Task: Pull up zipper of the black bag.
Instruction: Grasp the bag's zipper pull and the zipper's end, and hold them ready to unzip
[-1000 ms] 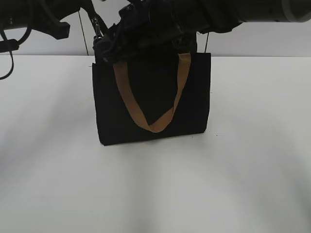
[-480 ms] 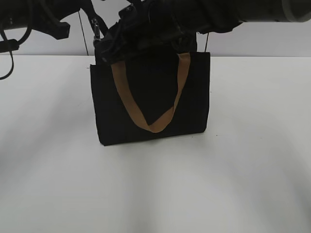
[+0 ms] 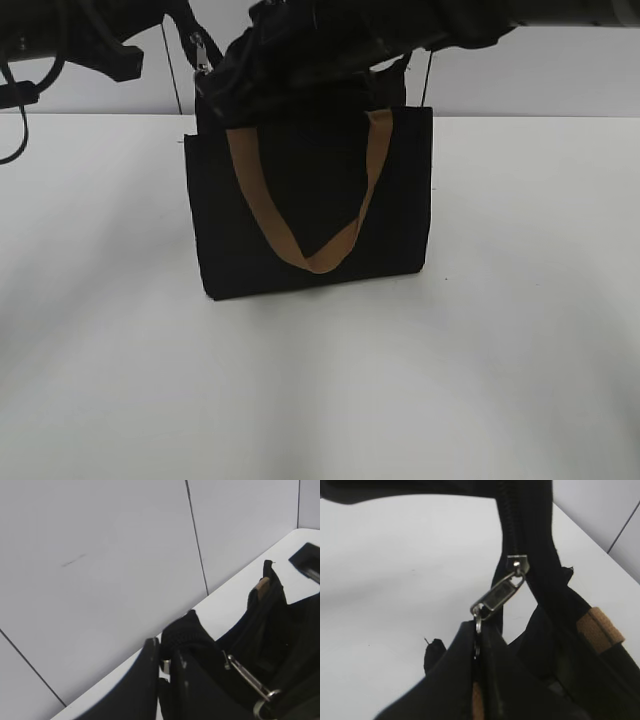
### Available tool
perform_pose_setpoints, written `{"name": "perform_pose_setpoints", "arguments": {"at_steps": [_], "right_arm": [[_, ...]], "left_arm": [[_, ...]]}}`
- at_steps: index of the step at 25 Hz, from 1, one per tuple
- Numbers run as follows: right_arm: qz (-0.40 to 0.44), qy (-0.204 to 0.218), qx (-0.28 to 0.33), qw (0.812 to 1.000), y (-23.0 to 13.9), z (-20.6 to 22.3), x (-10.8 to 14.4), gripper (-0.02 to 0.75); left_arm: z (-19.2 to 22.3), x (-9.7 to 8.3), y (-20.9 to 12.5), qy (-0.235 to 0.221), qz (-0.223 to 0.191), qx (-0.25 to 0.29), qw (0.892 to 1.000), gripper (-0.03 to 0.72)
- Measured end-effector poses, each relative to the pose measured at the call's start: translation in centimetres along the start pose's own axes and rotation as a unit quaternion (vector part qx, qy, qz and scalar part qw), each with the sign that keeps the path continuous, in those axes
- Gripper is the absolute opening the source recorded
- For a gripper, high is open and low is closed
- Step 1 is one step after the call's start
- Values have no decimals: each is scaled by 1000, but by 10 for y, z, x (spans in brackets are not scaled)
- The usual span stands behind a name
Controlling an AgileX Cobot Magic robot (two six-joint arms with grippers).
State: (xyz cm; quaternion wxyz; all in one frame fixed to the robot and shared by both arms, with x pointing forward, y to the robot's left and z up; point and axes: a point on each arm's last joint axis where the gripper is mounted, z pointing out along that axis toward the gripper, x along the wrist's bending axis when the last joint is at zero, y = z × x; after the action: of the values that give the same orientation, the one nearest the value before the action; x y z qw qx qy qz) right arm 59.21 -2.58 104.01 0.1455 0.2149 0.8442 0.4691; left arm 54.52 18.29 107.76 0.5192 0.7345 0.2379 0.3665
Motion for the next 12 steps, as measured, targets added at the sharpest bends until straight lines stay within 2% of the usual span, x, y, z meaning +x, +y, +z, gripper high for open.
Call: {"name": "perform_pose_setpoints", "arguments": {"at_steps": [12], "right_arm": [[9,-13,-5,1000,11,-27,-11,-10]], "left_arm": [[0,2,-3,12,0,17,1000,17]]}}
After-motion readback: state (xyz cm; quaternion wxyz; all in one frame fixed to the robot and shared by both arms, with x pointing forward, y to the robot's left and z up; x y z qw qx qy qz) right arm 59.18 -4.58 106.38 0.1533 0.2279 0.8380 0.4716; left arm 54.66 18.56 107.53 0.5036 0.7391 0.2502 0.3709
